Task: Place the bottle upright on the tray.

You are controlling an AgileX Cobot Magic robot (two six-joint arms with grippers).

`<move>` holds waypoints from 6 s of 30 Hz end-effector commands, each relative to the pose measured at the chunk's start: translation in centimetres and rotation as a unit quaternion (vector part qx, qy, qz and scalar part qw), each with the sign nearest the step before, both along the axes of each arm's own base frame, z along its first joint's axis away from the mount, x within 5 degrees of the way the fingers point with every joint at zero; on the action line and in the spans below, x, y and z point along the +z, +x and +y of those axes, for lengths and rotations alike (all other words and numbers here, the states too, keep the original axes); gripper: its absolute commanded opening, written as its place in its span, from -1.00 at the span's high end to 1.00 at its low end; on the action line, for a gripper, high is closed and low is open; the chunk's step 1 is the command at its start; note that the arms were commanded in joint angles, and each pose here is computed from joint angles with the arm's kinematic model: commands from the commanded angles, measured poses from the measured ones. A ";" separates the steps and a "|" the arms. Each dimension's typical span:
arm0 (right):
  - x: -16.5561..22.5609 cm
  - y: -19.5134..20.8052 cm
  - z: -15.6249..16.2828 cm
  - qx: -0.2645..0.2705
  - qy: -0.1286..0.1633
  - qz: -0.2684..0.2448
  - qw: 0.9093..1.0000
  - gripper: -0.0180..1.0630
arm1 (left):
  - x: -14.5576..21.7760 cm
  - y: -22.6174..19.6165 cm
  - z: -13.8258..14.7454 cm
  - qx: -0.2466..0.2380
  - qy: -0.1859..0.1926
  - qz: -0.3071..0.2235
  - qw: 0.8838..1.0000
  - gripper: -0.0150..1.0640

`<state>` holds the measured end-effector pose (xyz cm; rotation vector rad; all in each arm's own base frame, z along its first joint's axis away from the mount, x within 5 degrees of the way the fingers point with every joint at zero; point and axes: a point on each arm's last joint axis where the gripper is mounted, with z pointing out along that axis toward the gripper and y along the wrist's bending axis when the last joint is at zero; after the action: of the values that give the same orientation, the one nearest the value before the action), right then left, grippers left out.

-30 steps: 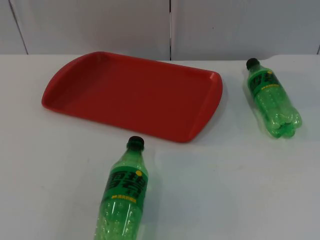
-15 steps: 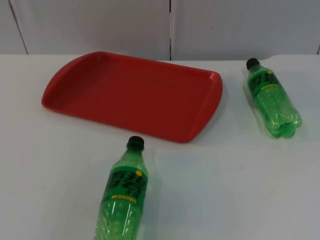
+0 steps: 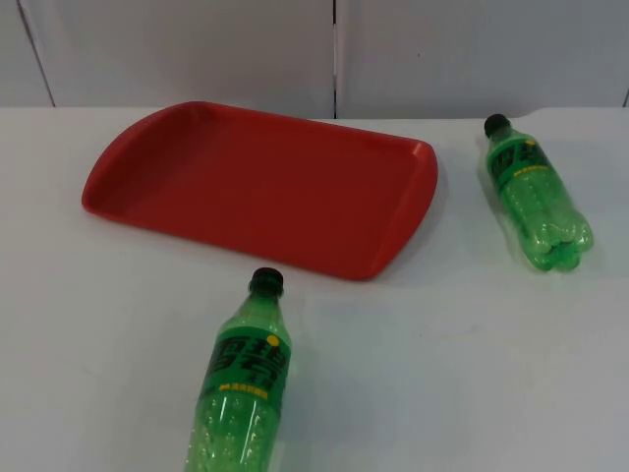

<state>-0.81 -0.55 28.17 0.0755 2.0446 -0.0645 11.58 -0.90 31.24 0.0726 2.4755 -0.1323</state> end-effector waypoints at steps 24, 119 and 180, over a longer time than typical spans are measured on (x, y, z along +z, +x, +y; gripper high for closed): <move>-0.1 0.0 0.0 -0.001 0.000 -0.001 1.000 -0.96 | 0.9 6.8 -1.4 -0.046 -0.061 0.035 0.996 -0.97; -0.1 0.0 0.0 -0.001 0.000 -0.001 1.000 -0.96 | -23.8 17.6 -18.9 -0.060 0.025 0.263 0.962 -0.91; -0.1 0.0 0.0 -0.001 0.000 -0.001 1.000 -0.96 | 6.5 17.1 -8.2 -0.081 -0.047 -0.363 0.927 0.97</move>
<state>-0.81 -0.55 28.17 0.0755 2.0446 -0.0645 28.80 -9.31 37.25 0.2208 1.7439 -0.2670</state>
